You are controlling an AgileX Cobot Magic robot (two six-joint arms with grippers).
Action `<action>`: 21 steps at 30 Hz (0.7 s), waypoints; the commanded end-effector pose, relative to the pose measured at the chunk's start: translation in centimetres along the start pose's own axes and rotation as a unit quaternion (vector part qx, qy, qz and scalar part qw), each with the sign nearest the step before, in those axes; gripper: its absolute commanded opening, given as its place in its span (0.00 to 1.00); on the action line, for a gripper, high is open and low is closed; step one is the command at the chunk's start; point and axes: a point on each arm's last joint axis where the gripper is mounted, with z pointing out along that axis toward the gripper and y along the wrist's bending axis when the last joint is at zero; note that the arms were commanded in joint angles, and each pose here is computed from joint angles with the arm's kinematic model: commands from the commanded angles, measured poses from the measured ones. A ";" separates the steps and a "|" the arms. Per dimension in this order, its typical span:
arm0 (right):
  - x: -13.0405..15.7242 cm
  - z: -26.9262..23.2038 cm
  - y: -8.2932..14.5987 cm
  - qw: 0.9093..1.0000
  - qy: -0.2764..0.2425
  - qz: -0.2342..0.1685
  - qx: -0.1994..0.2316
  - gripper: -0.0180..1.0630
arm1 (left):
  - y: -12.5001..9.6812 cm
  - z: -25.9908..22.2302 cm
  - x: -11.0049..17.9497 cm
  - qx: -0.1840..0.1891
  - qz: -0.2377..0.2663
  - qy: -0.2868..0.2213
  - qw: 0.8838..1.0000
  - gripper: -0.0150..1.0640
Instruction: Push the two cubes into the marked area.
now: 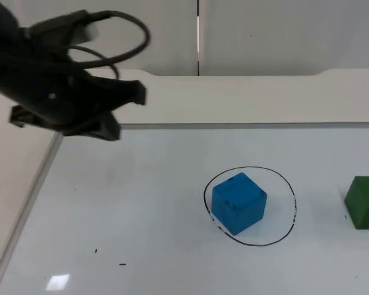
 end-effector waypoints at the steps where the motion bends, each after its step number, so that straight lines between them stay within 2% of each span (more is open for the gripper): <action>1: 0.0 -0.1 0.0 1.000 -0.004 0.002 0.005 0.99 | 1.2 -1.0 0.2 -0.012 -0.004 -0.002 1.000 0.01; 3: 0.0 -0.1 0.0 1.000 -0.004 0.002 0.005 0.99 | 2.6 -1.9 0.3 -0.027 -0.007 -0.006 1.000 0.01; 8: 0.0 -0.1 0.0 1.000 -0.004 0.002 0.005 0.99 | 4.1 -4.4 0.6 -0.041 -0.018 -0.033 0.998 0.01; 15: 0.0 -0.1 0.0 1.000 -0.004 0.002 0.005 0.99 | 3.8 -8.9 0.2 -0.039 -0.002 -0.091 0.995 0.01; 21: 0.0 -0.1 0.0 1.000 -0.004 0.002 0.005 0.99 | 2.4 -13.6 0.0 -0.041 0.045 -0.162 0.985 0.01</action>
